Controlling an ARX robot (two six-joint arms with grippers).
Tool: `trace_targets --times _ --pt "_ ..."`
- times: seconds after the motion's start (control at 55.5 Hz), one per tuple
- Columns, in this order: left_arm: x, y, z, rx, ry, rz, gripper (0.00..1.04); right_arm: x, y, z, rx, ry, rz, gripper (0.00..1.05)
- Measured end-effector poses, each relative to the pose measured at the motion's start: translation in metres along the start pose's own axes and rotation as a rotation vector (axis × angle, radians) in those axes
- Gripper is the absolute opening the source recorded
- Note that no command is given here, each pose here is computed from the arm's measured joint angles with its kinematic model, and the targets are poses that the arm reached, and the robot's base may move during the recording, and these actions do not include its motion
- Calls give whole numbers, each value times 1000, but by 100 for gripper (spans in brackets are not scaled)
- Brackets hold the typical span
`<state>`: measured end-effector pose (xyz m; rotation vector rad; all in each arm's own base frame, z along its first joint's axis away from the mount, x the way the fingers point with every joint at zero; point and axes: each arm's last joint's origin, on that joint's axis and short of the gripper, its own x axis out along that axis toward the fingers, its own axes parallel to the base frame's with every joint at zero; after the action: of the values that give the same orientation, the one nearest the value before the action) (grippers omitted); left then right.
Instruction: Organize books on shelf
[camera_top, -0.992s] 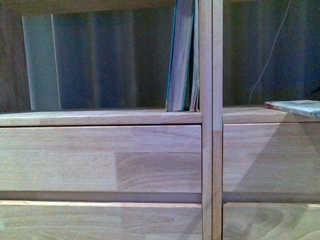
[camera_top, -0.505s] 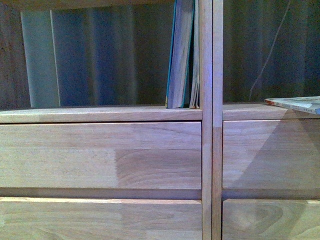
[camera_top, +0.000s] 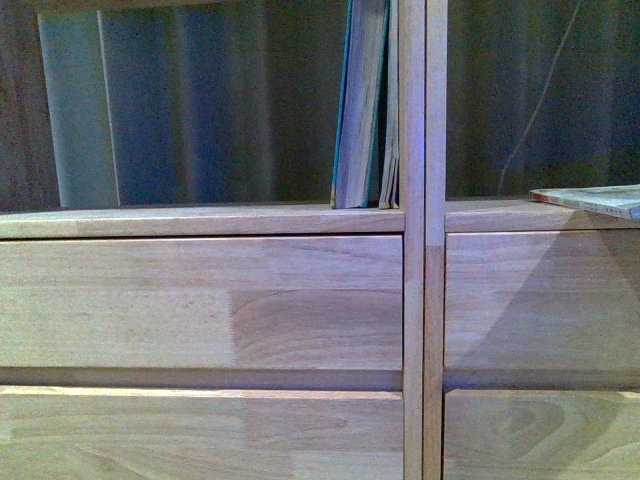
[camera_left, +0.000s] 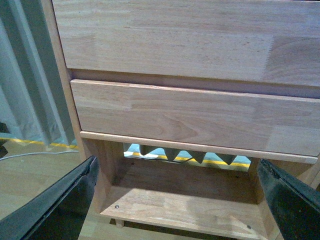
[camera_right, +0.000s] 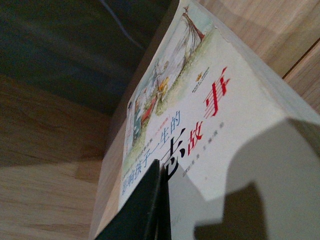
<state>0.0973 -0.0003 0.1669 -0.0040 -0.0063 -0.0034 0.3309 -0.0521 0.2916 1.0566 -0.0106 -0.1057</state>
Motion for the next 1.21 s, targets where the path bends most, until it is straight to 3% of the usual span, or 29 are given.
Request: trace_targets --times 0.09,0.325,0.469,0.667,0.865,0.992,1.208 --pt "0 0 0 0 0 0 98 -1 2 1 16 -6 15 9" --pt "0 0 0 0 0 0 98 -15 12 11 50 -4 76 7" --pt "5 5 5 -71 68 -162 98 -32 23 18 44 -5 132 7" --pt "39 25 68 -102 -31 -267 98 -54 41 25 13 11 227 7" --pt "106 36 109 -277 87 -371 98 -66 50 32 -29 9 280 7" --pt "162 26 144 -395 80 -483 98 -71 55 33 -57 8 308 7" --pt "209 -9 193 -544 3 -660 98 -85 70 33 -76 10 390 7"
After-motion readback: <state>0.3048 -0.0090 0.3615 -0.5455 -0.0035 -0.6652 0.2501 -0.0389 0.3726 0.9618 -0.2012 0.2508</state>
